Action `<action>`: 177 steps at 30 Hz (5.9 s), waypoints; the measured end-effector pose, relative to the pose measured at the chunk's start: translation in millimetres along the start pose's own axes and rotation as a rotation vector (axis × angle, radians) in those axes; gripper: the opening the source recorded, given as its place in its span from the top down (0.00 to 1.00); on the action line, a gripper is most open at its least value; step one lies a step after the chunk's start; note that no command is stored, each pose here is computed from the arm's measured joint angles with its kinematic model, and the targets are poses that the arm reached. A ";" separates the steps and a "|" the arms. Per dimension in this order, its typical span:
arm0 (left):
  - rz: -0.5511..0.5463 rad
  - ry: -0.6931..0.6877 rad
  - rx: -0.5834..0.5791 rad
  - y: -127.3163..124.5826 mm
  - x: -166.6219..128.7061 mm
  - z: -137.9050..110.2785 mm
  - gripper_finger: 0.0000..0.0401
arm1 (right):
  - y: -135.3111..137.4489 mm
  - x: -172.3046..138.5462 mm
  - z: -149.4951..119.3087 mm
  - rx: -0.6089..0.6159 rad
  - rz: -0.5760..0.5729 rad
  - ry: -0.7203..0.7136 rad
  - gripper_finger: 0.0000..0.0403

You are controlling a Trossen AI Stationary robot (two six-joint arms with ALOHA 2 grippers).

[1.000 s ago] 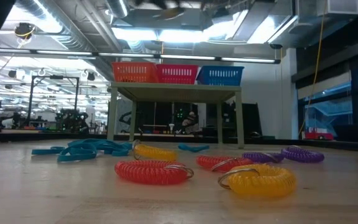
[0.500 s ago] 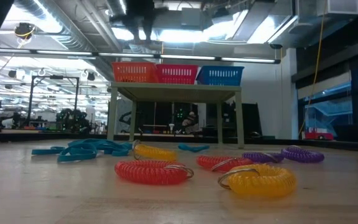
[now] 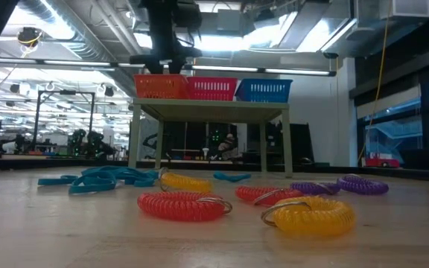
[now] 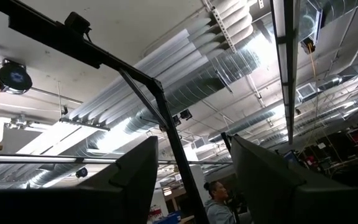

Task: Pick & Place Office Desk Supplies
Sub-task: Put the yellow box of crayon into the orange bin on the shelf, then put the violet spring keychain into the red bin on the shelf

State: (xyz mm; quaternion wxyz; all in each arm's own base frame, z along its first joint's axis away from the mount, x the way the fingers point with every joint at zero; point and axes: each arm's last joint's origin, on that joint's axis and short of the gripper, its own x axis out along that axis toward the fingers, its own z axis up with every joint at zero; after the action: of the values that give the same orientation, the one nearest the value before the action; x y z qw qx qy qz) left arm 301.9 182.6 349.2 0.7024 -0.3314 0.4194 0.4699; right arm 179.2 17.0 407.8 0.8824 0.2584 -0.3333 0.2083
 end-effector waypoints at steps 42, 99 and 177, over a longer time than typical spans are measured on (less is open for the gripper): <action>-0.980 -0.689 0.179 -58.9 -234.1 -122.0 0.41 | 5.3 1.4 -9.2 0.059 0.025 0.059 0.49; -0.733 -0.108 0.004 -178.3 -77.4 -475.6 0.42 | 2.0 -66.6 -191.8 0.256 -0.889 1.141 0.49; -0.974 -0.182 -0.045 -6.7 -15.7 -409.6 0.55 | -74.4 -129.7 -248.6 0.413 -1.696 1.304 0.49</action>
State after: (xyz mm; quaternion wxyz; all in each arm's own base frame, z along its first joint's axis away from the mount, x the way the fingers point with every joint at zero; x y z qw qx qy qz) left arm 191.2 -177.8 188.3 0.8670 -0.4614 0.1424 0.1230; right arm 249.2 81.5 133.8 0.6855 0.3874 0.5272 -0.3194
